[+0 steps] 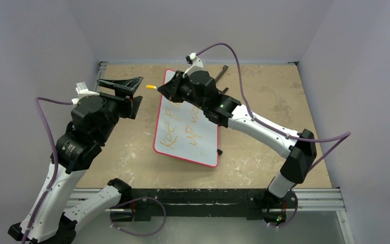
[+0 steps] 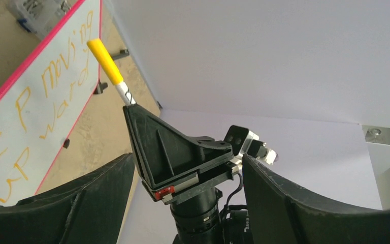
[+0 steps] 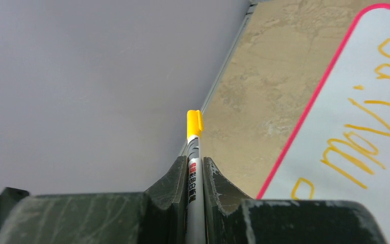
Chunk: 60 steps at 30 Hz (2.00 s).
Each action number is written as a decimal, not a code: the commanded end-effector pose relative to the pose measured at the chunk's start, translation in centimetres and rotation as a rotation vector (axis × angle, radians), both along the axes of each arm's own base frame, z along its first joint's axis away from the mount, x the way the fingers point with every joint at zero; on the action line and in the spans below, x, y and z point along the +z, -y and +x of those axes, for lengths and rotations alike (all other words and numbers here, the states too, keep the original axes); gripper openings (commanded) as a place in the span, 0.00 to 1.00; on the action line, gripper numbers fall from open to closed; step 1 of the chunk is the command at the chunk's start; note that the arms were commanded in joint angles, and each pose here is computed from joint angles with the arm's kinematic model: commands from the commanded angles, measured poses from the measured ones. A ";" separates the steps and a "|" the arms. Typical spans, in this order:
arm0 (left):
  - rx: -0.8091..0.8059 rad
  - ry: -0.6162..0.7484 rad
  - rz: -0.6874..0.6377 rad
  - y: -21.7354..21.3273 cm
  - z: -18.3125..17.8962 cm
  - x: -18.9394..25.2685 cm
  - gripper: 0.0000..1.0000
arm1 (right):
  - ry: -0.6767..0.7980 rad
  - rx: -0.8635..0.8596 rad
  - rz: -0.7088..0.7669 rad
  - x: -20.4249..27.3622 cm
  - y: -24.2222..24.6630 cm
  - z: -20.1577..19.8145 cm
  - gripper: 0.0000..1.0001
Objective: Write a sentence on the whiteboard
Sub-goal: Place the whiteboard marker at the center of the board.
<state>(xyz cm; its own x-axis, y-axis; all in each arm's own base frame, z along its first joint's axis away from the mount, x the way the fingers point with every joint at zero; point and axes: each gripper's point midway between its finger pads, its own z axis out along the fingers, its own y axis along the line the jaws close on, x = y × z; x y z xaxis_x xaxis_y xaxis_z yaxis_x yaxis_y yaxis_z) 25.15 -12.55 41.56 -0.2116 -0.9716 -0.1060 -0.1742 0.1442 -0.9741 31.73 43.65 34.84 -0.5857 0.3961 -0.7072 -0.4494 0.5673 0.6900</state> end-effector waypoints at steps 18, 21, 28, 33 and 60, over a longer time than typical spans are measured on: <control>0.222 0.145 0.613 -7.1 0.5 -1.5 0.79 | 0.134 -0.460 -0.156 0.9 17.6 1.8 0.00; 0.282 0.122 0.749 -8.6 1.1 -3.1 0.79 | 0.122 -0.532 -0.216 -0.6 19.6 1.8 0.00; 0.246 0.096 1.034 -9.4 1.8 -5.0 0.81 | 0.058 -0.691 -0.362 -5.3 24.8 1.1 0.00; 0.179 0.141 1.107 -8.7 1.8 -5.3 0.80 | -0.007 -0.756 -0.442 -9.6 28.6 0.7 0.00; 0.093 0.165 1.168 -7.6 2.0 -5.8 0.78 | -0.484 -0.682 -0.680 -29.4 35.7 2.9 0.00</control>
